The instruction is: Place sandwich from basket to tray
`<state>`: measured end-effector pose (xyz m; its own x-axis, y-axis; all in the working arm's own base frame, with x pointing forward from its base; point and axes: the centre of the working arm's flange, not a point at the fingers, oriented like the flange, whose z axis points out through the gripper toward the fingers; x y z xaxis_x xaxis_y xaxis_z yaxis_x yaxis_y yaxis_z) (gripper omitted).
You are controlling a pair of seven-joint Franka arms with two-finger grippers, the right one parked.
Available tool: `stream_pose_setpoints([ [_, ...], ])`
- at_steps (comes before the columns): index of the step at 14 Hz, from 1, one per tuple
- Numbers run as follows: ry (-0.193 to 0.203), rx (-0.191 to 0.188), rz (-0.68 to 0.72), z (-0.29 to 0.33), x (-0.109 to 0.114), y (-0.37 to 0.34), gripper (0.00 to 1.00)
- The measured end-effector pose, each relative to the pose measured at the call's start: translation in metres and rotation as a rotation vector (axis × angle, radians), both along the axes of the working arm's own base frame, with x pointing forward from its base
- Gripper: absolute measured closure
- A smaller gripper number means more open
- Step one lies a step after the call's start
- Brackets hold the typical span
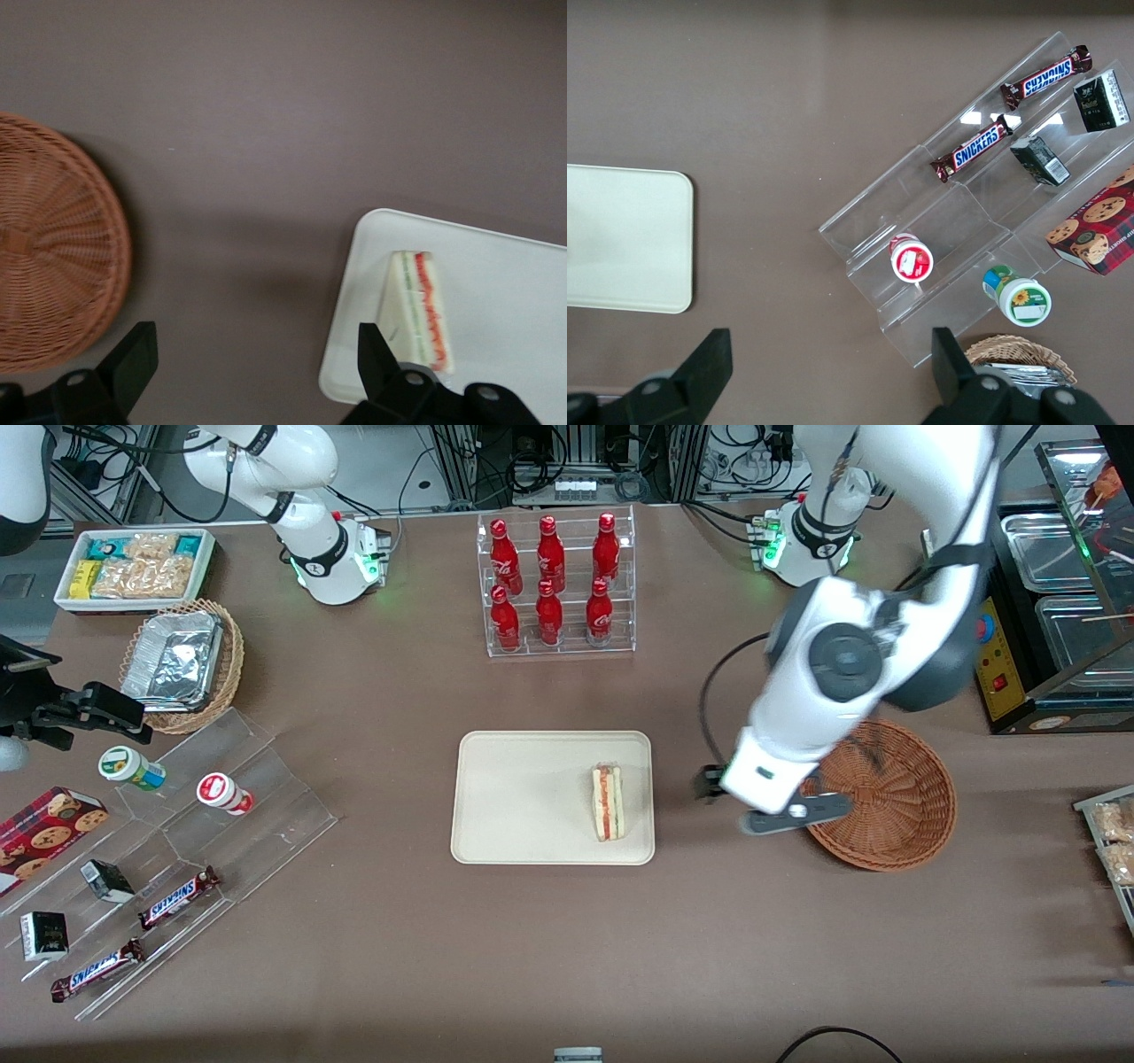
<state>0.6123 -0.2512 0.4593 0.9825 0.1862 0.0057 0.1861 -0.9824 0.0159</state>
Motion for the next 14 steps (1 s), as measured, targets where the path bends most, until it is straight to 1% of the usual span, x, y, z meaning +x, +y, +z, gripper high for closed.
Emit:
stream_pose_setpoints([
  [2,0.039,0.026,-0.052,0.013,0.0,0.039,0.0],
  [3,0.065,0.043,-0.095,0.02,-0.002,0.059,0.0],
  [4,0.092,0.052,-0.133,0.029,-0.004,0.08,0.0],
  [5,0.106,0.053,-0.147,0.04,-0.007,0.1,0.0],
  [6,0.108,0.05,-0.145,0.053,-0.01,0.119,0.0],
  [10,0.087,0.041,-0.093,0.106,-0.03,0.177,0.0],
  [14,0.052,0.037,-0.107,0.141,-0.053,0.186,0.0],
])
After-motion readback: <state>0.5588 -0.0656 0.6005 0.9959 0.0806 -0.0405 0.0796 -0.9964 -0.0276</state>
